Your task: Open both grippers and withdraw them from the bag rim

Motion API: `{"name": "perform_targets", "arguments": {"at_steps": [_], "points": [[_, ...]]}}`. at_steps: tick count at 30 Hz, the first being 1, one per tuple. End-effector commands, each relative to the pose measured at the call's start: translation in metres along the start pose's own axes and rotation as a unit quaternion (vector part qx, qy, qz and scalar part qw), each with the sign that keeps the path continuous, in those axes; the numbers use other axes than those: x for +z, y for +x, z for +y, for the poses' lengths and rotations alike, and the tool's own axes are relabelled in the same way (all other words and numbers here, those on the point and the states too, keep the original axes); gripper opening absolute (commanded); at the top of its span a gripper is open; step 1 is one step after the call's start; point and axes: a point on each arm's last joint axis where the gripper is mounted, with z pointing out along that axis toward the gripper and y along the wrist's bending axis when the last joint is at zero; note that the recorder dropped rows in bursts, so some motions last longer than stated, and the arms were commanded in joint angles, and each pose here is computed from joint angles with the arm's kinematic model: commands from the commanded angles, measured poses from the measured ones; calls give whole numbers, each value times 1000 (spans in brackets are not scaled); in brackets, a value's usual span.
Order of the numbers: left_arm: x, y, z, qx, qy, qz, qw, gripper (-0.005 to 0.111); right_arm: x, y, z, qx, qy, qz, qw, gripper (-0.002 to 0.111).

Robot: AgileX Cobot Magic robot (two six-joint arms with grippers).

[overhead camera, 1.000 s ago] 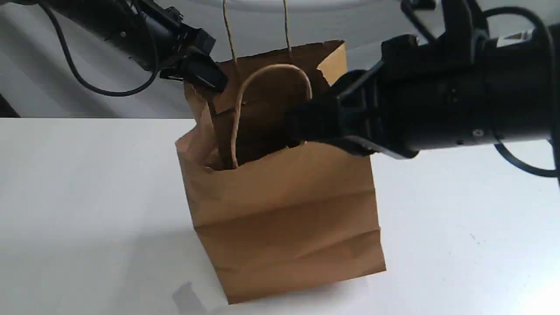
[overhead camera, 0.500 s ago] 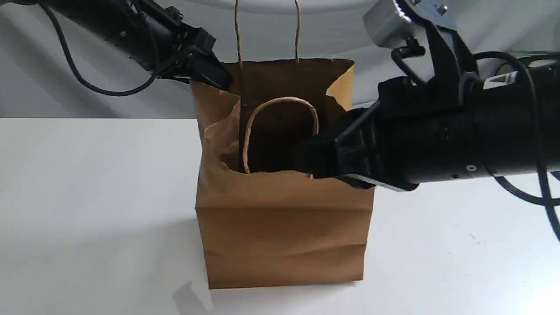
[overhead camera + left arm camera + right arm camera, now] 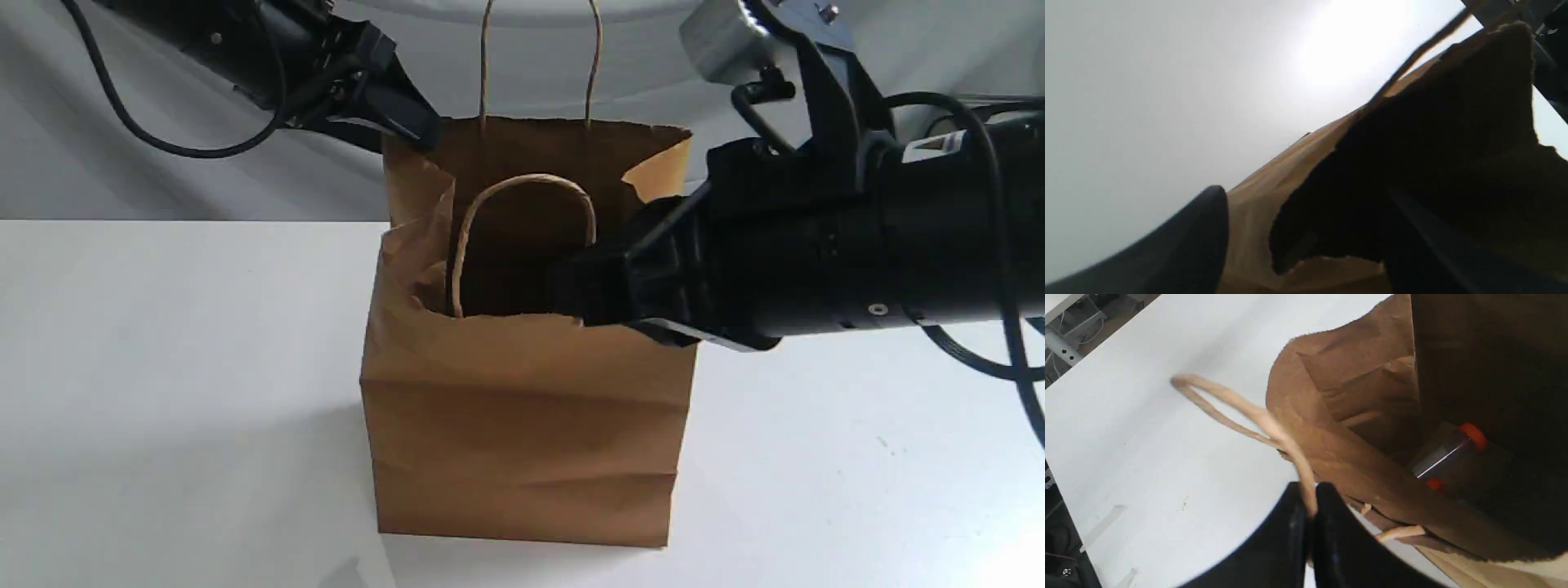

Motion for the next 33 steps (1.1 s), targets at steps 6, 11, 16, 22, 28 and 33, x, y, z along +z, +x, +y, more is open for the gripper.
{"name": "perform_targets", "arguments": {"at_steps": [6,11,16,22,28,33], "points": [[-34,-6,-27,34,-25,-21,999,56,1,2,-1,-8,4,2,1000,0],[-64,-1,-33,42,-127,-1,991,34,1,2,-1,-7,4,2,1000,0],[-93,-1,-53,70,-161,-20,984,0,1,1,-2,-8,8,-4,1000,0],[-129,1,-85,98,-173,-61,978,0,1,0,-2,-8,13,-11,1000,17],[-149,5,-104,113,-179,-85,974,0,1,-2,-3,-8,18,-18,1000,48],[-155,7,-110,119,-183,-91,971,0,-4,-4,-3,-19,23,-26,999,49]]}}
